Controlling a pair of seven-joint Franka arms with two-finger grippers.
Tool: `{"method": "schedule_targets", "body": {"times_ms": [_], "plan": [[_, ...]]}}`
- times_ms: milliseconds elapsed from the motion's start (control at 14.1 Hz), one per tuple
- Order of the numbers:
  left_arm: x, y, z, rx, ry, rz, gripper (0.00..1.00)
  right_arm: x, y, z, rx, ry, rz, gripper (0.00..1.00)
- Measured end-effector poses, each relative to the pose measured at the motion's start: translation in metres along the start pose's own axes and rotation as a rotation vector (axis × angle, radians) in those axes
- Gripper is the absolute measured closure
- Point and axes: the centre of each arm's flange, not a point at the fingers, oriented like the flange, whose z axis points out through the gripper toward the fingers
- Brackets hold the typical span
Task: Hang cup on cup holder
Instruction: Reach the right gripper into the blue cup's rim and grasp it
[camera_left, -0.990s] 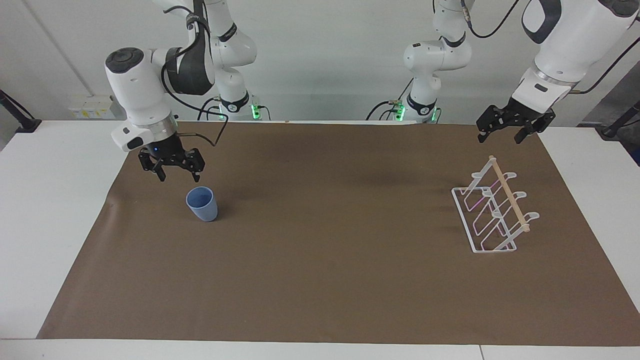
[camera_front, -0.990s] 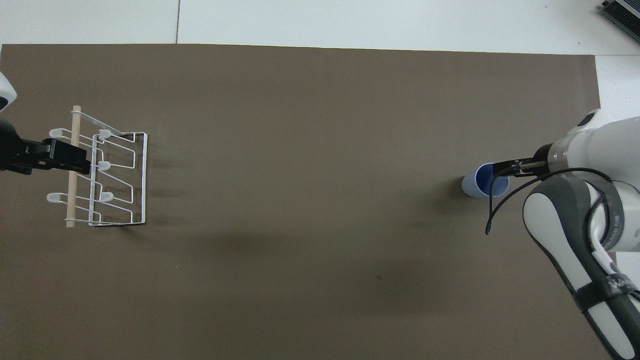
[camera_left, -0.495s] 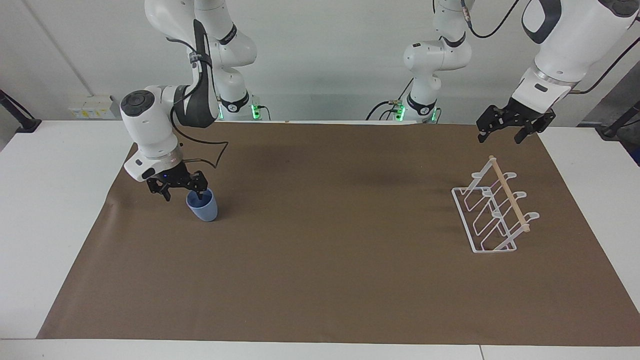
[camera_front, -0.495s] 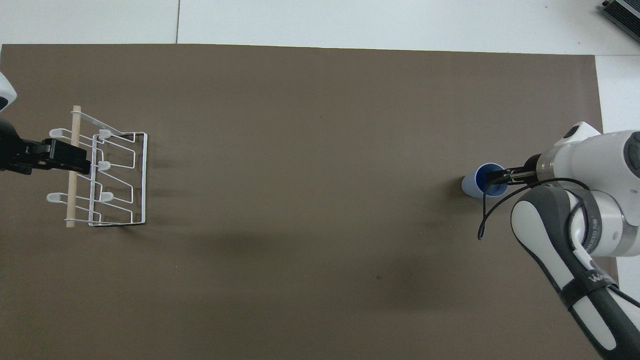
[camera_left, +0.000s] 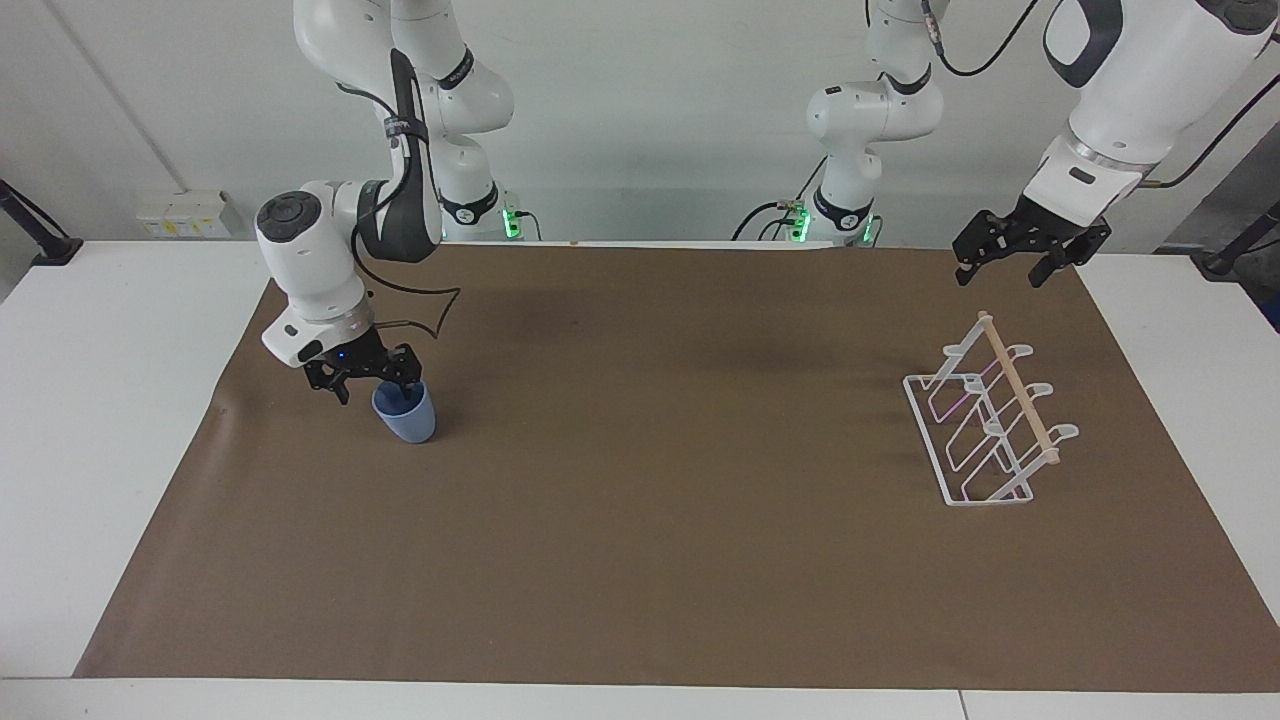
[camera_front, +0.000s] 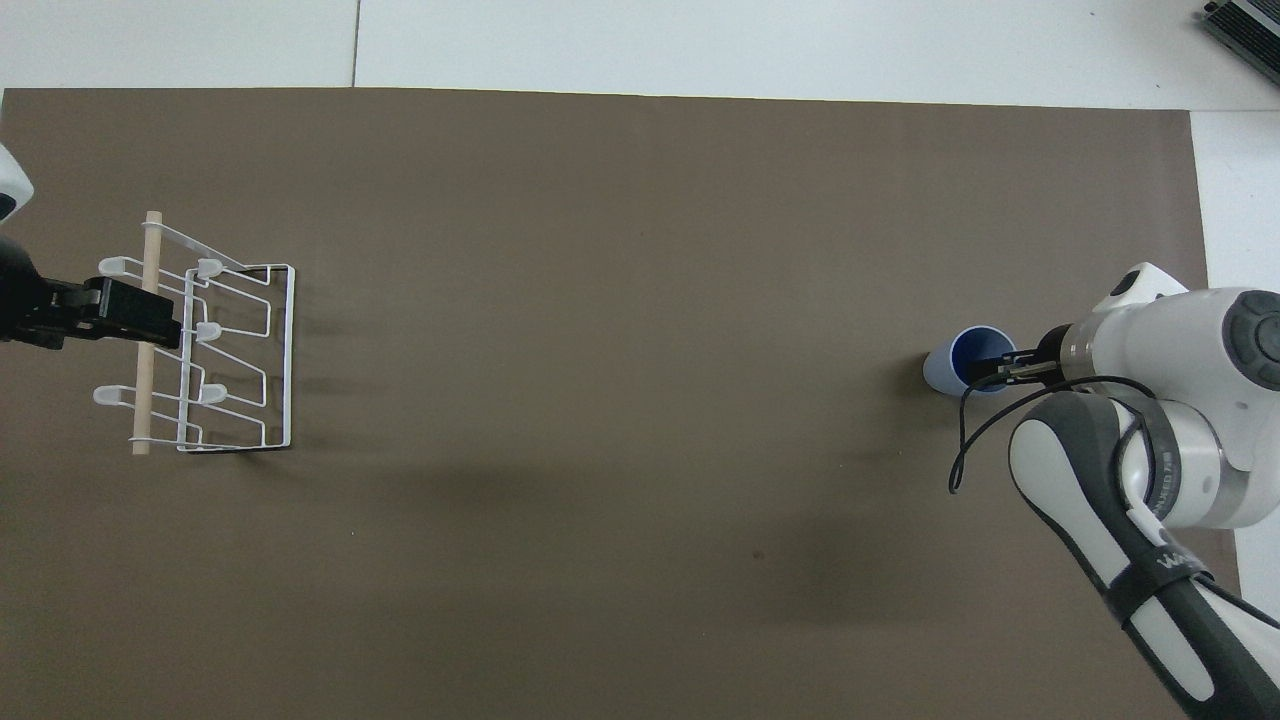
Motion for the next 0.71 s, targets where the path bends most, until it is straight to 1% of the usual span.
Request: {"method": "schedule_targets", "body": {"times_ms": [71,141,212,283,424,566,636,707], "plan": [[0.0,0.0,0.0,0.0,0.0,0.0,0.0,-0.0009,0.0021,-0.0001,0.0,0.001,-0.002,0.06],[0.0,0.0,0.0,0.0,0.0,0.0,0.0,-0.0015,0.0034,-0.0009,-0.001,0.002,0.001,0.13],[0.0,0.0,0.0,0.0,0.0,0.0,0.0,-0.0019,0.0043,-0.0018,-0.001,0.003,0.002,0.27],[0.0,0.0,0.0,0.0,0.0,0.0,0.0,-0.002,0.0046,-0.0024,-0.001,0.004,0.003,0.38],[0.0,0.0,0.0,0.0,0.0,0.0,0.0,-0.002,0.0045,-0.0028,-0.001,0.005,0.003,0.63],[0.0,0.0,0.0,0.0,0.0,0.0,0.0,-0.002,0.0044,-0.0028,-0.001,0.005,0.008,0.67],[0.0,0.0,0.0,0.0,0.0,0.0,0.0,-0.002,0.0041,-0.0028,0.0,0.005,0.013,0.77],[0.0,0.0,0.0,0.0,0.0,0.0,0.0,-0.0015,0.0031,-0.004,0.003,0.009,0.024,0.91]]}}
